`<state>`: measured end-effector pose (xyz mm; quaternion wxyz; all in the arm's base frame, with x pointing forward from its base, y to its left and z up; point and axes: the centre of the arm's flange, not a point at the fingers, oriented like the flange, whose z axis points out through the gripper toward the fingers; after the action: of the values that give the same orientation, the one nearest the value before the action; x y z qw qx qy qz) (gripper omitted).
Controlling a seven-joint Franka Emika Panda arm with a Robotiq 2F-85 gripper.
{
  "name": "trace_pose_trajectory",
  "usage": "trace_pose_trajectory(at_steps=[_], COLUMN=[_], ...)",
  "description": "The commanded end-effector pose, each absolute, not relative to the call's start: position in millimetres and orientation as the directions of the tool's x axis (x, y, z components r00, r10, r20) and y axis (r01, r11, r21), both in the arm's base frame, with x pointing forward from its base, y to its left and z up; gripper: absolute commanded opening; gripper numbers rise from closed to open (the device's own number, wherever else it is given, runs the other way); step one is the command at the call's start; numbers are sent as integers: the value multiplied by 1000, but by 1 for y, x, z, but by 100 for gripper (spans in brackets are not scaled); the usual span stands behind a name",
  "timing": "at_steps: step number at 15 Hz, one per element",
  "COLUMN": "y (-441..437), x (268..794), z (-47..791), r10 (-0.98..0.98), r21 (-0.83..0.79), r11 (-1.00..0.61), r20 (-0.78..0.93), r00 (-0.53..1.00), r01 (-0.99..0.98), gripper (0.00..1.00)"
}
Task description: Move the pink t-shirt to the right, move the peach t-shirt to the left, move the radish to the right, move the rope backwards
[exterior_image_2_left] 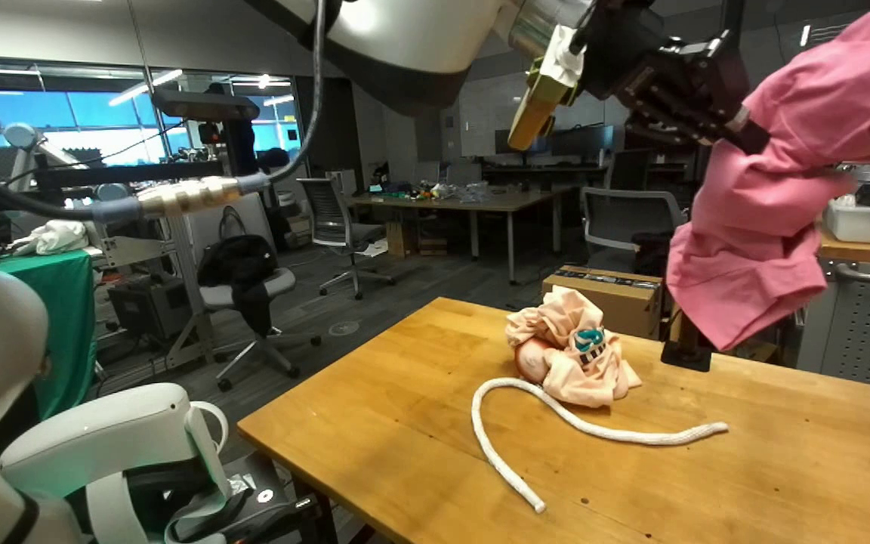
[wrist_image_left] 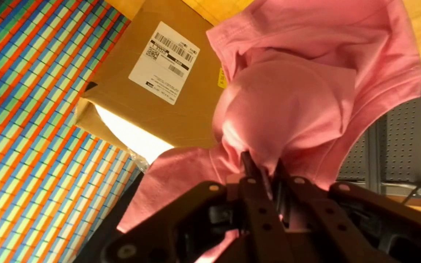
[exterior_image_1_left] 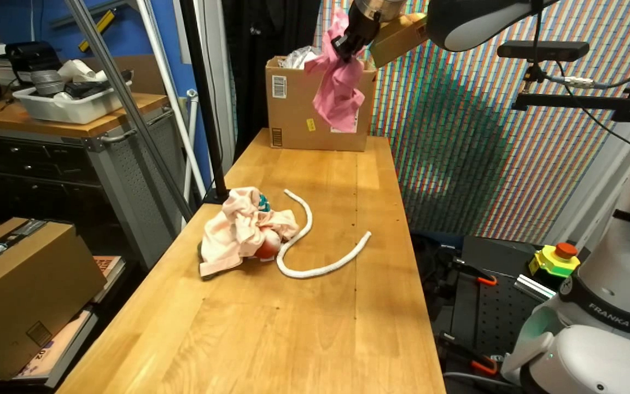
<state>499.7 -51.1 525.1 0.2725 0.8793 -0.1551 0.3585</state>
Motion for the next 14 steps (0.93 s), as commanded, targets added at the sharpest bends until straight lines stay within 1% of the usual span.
trace_pose_trajectory(at_steps=[1, 4, 7, 9, 10, 14], y=[-110, -154, -183, -197, -201, -215], x=[501, 507, 517, 525, 530, 546], z=[533, 529, 518, 510, 506, 489], r10=[-141, -203, -236, -247, -258, -326], r21=[281, 199, 123, 100, 98, 104], r11=[-822, -844, -882, -895, -892, -838], r20=[743, 741, 719, 701, 691, 691], r00=[655, 640, 654, 669, 675, 645], r01=[-496, -498, -454, -435, -441, -535], gripper=[6, 6, 6, 6, 8, 8])
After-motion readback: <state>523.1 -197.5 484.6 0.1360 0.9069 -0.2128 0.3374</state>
